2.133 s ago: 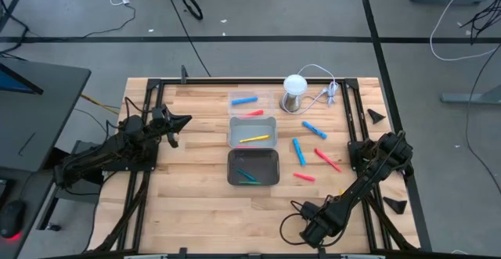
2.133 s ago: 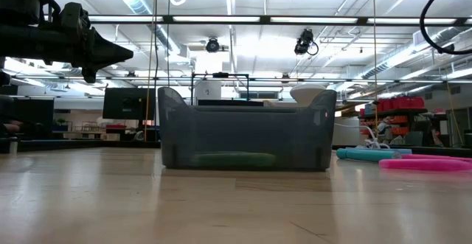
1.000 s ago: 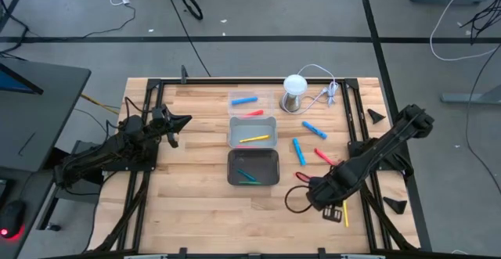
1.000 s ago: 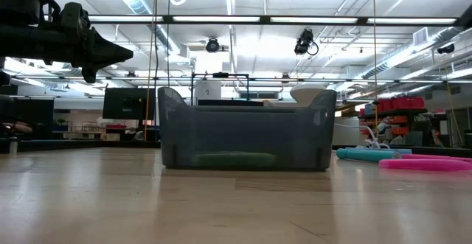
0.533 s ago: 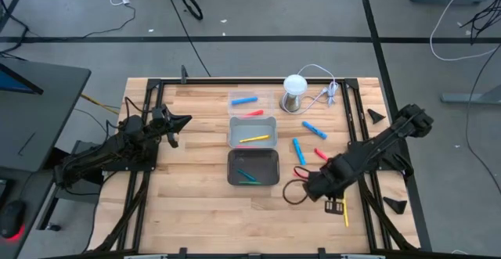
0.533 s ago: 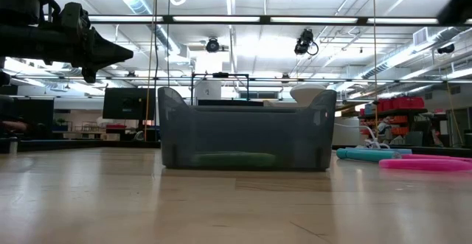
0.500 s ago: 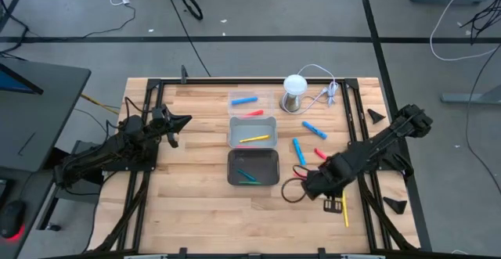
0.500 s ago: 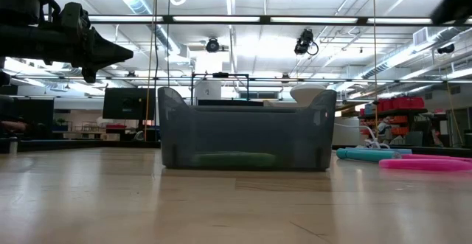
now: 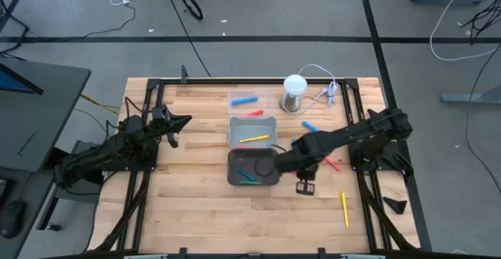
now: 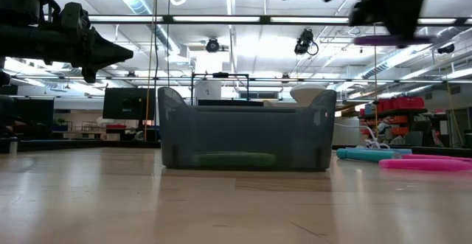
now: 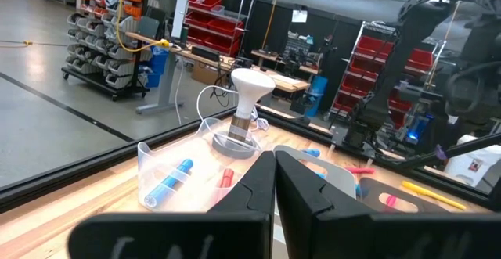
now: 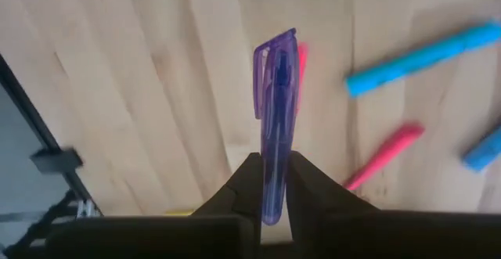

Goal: Pick & Place Markers
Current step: Put the purple pen into the black bin

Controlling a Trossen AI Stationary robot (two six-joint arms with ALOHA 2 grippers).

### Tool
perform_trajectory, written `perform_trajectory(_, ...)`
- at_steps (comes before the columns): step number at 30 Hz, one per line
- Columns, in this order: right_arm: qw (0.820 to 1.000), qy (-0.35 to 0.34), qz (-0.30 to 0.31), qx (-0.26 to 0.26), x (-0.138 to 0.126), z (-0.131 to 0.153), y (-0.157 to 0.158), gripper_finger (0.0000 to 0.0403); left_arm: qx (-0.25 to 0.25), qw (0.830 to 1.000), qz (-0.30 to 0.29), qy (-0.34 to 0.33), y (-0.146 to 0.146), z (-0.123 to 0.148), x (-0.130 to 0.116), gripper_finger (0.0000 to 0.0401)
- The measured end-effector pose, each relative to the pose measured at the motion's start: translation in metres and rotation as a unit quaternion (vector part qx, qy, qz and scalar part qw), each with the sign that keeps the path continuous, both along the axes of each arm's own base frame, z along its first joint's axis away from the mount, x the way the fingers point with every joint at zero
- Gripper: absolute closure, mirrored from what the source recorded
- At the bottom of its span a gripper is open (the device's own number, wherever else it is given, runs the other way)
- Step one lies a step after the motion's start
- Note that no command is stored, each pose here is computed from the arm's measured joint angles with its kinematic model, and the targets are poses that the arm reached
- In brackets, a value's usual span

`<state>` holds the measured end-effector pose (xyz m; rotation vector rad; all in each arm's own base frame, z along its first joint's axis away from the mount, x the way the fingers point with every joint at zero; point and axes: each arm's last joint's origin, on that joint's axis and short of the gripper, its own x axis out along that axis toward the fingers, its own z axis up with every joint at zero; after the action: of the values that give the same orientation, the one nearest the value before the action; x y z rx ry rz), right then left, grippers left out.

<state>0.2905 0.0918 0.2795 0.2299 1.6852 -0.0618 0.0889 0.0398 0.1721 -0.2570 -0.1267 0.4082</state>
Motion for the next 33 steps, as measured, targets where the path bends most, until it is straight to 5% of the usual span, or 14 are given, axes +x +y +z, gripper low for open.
perform_trajectory(20, 0.998, -0.059, 0.022, 0.003, 0.116, 0.001, -0.031, 0.0366, 0.0, 1.0, 0.0, 0.0, 0.0, 0.0, 0.0, 0.0387)
perform_trajectory(33, 0.998, -0.053, 0.038, 0.0, 0.134, -0.012, -0.038, 0.0366, 0.0, 1.0, 0.0, 0.0, 0.0, 0.0, 0.0, 0.0387)
